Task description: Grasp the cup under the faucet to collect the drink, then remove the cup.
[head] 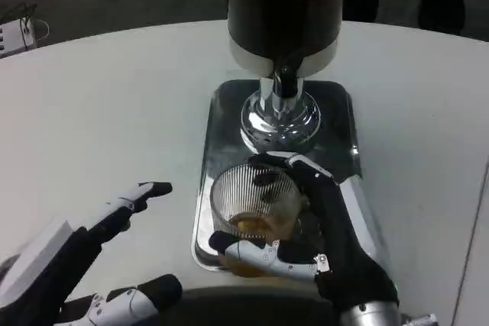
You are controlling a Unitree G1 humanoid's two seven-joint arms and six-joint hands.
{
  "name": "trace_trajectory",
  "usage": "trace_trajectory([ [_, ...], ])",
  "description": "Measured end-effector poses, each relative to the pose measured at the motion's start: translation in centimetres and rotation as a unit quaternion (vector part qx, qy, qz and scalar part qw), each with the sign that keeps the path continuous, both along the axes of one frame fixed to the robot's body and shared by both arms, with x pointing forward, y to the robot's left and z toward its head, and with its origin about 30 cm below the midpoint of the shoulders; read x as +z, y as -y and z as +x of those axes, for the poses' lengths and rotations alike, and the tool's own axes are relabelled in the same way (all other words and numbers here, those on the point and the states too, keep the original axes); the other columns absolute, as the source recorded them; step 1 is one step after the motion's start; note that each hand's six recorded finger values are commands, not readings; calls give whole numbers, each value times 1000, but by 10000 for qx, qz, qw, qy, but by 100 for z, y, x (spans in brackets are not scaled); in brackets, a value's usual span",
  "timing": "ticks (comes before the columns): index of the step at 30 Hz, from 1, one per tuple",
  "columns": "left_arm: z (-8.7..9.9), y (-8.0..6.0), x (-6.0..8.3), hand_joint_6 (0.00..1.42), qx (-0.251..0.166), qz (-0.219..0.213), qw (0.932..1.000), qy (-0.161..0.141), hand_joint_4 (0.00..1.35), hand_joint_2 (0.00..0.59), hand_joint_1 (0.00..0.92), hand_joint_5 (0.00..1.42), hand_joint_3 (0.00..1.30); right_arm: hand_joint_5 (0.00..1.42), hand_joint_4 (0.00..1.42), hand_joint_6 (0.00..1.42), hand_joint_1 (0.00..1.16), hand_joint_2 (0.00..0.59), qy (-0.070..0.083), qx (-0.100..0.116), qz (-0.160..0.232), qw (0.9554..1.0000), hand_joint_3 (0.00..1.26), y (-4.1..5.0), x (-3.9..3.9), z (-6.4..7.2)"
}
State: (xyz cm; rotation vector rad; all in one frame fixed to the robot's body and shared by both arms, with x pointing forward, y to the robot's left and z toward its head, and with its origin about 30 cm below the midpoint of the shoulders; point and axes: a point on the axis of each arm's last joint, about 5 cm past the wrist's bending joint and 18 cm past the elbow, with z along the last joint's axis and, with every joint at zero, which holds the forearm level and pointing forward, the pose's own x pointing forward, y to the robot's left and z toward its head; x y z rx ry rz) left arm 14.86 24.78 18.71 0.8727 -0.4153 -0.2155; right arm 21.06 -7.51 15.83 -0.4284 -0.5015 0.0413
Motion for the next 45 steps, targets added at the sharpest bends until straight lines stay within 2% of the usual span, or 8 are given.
trace_trajectory([
  [6,28,5,38,227,-59,41,9999,125,86,53,0,147,169,1400,1113,1424,1005,160,160,205,3,9997,829,145,85,-221],
  [9,37,9,52,227,-102,97,9998,141,83,54,0,144,169,1400,1115,1424,1008,155,236,242,-50,9994,832,277,142,-318],
  [15,36,52,70,218,-275,177,9993,198,56,61,0,125,162,1372,1098,1423,1061,114,530,244,-172,9981,843,555,362,-433],
  [22,-26,131,99,214,-464,432,9974,337,53,61,0,116,155,1372,1098,1424,1080,109,500,174,-540,9971,845,863,551,-600],
  [28,-85,210,192,164,-607,920,9919,635,0,62,0,58,81,1372,1109,1423,1085,102,212,194,-859,9959,852,965,642,-705],
  [36,-183,263,248,100,-609,1460,9857,584,0,61,0,0,17,1372,1111,1424,1094,102,213,312,-1124,9929,852,1026,759,-814],
  [41,-242,276,236,67,-476,1560,9853,509,0,66,0,0,17,1372,1111,1424,1096,102,219,446,-1210,9914,861,1035,794,-877],
  [45,-291,305,228,48,-315,1708,9834,517,0,66,0,0,7,1372,1111,1424,1098,102,170,382,-1281,9909,865,1063,794,-909],
])
